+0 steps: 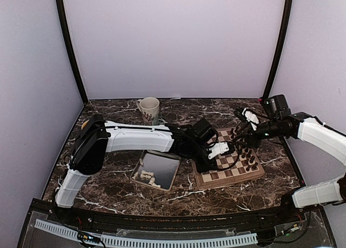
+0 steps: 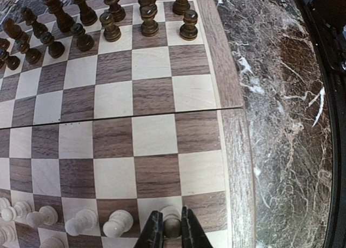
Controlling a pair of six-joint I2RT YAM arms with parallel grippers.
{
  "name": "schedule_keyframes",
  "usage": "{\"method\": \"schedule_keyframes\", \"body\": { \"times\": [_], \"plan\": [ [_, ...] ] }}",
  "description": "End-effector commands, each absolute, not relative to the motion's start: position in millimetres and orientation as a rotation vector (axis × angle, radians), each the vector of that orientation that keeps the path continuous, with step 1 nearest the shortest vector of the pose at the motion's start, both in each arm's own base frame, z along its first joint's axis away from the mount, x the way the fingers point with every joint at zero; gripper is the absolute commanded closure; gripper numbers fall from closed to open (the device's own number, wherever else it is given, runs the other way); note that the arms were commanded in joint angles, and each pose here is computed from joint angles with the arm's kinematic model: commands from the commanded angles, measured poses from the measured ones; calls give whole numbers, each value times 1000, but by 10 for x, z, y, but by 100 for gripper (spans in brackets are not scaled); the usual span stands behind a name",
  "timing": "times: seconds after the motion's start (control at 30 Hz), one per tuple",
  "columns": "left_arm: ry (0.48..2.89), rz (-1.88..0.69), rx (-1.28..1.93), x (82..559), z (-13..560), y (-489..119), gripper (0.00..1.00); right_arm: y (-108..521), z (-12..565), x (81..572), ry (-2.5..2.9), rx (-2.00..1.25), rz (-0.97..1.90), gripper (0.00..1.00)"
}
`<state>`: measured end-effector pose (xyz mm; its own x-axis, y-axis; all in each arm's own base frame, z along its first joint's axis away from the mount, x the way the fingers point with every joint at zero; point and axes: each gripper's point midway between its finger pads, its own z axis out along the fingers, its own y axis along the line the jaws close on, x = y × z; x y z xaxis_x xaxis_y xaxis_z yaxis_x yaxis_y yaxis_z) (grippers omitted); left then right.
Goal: Set up the chess pieces on the board
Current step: Place the pawn at g2.
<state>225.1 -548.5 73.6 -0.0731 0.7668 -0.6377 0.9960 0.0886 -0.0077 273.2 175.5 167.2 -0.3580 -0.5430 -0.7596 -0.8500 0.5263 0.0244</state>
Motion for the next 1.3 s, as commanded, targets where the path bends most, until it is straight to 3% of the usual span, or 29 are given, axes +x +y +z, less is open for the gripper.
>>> {"method": "schedule_keyframes", "body": {
  "times": [0.0,0.9,1.27],
  "plan": [
    [1891,-572,1687,2364,811,-5509,88,1760,1658,2738,2040,-1135,557,54],
    [1946,-635,1695,2265,783,-5511,80,1782,1622,2715,2048,-1152,581,55],
    [1969,-605,1678,2200,1276,-5278,73,1780,1624,2703,2046,-1154,582,54]
  ]
}}
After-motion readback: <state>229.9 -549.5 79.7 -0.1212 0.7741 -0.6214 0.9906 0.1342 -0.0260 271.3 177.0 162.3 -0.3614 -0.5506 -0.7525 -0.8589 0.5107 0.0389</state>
